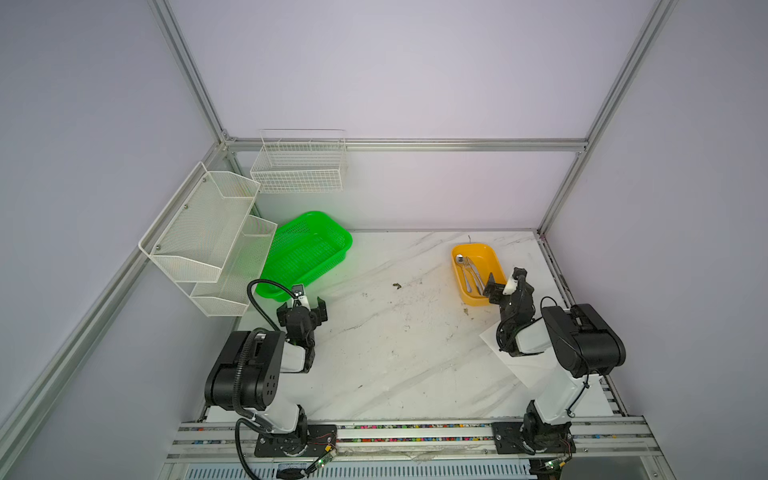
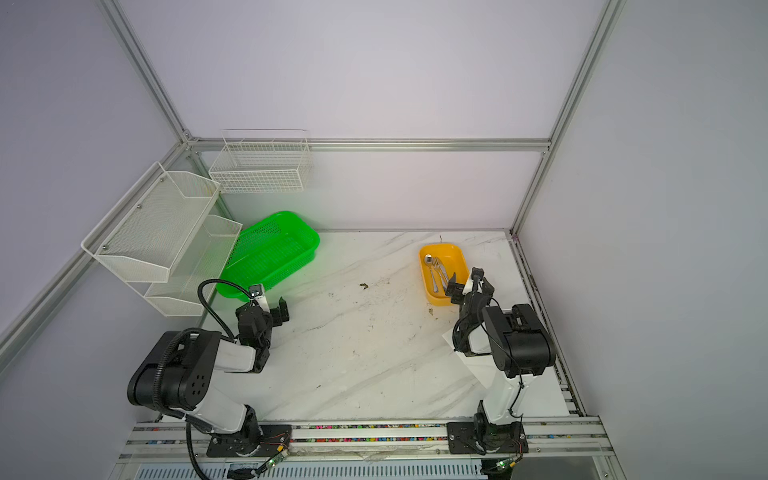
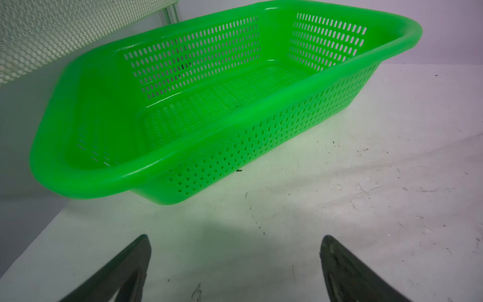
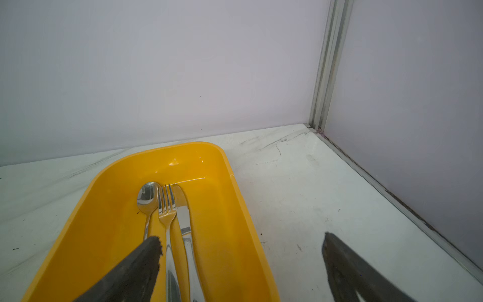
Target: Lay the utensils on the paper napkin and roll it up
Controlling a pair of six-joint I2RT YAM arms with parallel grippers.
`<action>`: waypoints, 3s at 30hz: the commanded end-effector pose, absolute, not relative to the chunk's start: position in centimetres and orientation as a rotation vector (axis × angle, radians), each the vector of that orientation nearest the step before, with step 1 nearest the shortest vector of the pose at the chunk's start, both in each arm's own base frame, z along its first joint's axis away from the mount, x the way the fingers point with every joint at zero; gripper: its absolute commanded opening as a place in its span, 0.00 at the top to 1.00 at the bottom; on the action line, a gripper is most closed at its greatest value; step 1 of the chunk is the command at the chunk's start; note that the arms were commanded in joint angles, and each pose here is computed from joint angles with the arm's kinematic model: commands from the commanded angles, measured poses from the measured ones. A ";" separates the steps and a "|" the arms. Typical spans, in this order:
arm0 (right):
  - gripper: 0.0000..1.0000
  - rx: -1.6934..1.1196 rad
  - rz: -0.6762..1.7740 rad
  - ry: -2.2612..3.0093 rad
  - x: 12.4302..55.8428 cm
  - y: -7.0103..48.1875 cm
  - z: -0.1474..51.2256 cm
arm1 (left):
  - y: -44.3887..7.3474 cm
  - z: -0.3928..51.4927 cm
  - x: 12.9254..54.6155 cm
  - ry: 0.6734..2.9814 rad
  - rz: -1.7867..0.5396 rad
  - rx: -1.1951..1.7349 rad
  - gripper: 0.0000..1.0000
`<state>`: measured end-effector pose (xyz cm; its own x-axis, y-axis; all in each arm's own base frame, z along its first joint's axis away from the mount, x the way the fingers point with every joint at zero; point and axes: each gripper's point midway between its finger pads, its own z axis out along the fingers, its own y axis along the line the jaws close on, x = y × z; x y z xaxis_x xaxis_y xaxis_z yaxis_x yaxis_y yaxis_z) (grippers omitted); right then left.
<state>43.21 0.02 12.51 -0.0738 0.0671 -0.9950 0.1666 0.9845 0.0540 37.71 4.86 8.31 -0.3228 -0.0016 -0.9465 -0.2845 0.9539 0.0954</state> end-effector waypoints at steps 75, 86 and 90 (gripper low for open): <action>0.07 1.007 0.373 2.322 30.3 0.0 5.8 | -10.2 19.9 29.1 1.932 -0.654 -0.109 0.00; 0.16 0.982 0.567 2.507 27.2 3.6 2.7 | -11.3 20.0 28.9 1.964 -0.703 -0.066 0.00; 0.16 0.946 0.602 2.555 26.2 5.7 2.0 | -11.7 20.0 29.1 1.977 -0.717 -0.056 0.00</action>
<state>28.73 3.51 3.97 -0.6610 0.6951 -0.2827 0.5110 0.6929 0.5087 27.95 -10.46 14.48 -0.5790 -0.3103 -0.7540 0.1692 0.8589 -0.4834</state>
